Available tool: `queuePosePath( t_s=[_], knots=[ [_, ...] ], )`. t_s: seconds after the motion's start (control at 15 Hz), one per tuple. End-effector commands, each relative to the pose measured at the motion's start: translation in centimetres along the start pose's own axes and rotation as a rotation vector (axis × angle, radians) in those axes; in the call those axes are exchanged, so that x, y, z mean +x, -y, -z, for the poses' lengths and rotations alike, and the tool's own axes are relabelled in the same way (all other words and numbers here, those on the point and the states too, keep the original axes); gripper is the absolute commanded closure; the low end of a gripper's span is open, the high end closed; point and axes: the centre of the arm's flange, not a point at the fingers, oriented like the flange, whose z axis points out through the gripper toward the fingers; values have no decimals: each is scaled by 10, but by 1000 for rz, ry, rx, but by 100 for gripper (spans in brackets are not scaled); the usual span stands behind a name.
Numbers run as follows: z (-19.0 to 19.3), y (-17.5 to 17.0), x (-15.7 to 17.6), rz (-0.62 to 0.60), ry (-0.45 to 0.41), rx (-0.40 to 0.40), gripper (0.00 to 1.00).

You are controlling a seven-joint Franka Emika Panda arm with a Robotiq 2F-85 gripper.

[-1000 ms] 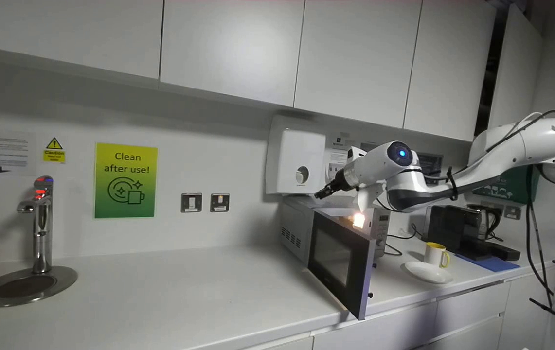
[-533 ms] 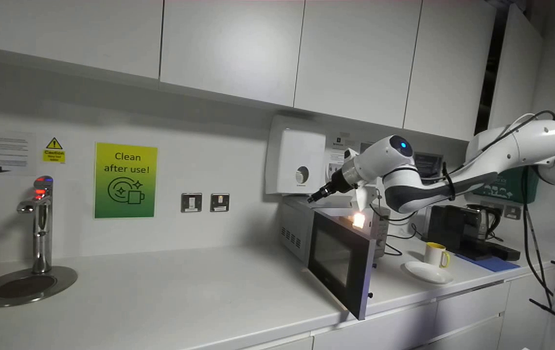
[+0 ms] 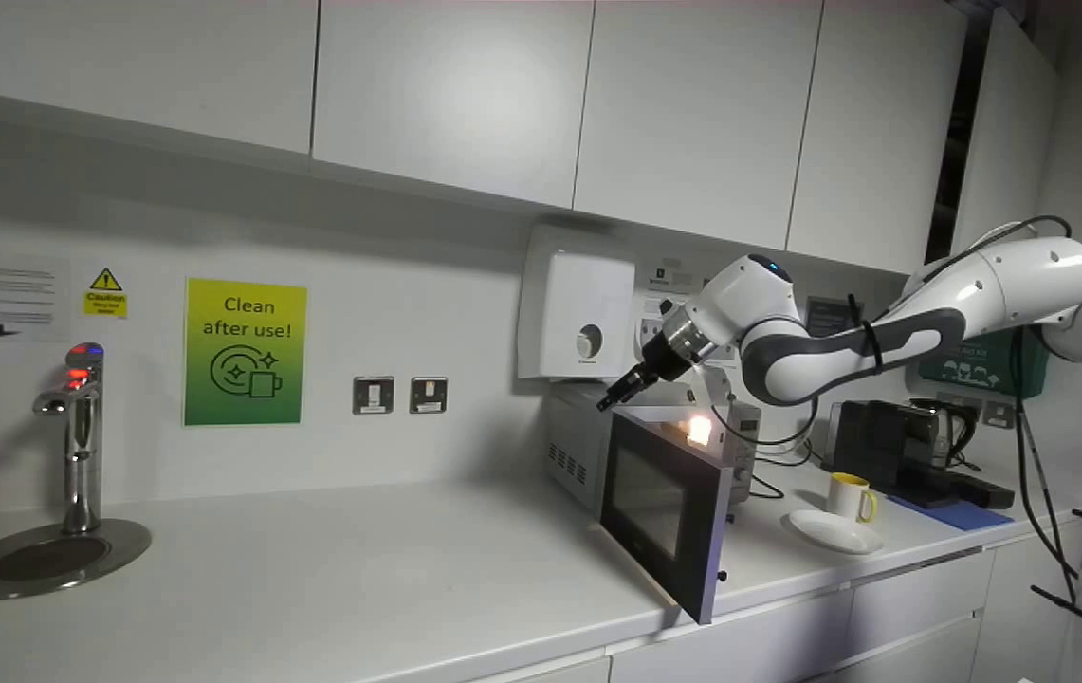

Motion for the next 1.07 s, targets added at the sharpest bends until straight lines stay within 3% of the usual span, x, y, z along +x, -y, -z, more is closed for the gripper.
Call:
queuePosePath(
  t_s=[0.0, 0.47, 1.0],
  knots=[
    [11, -9, 2, 17, 52, 74, 0],
    [1, -17, -9, 20, 188, 150, 0],
    [-7, -30, -18, 24, 293, 124, 0]
  ],
)
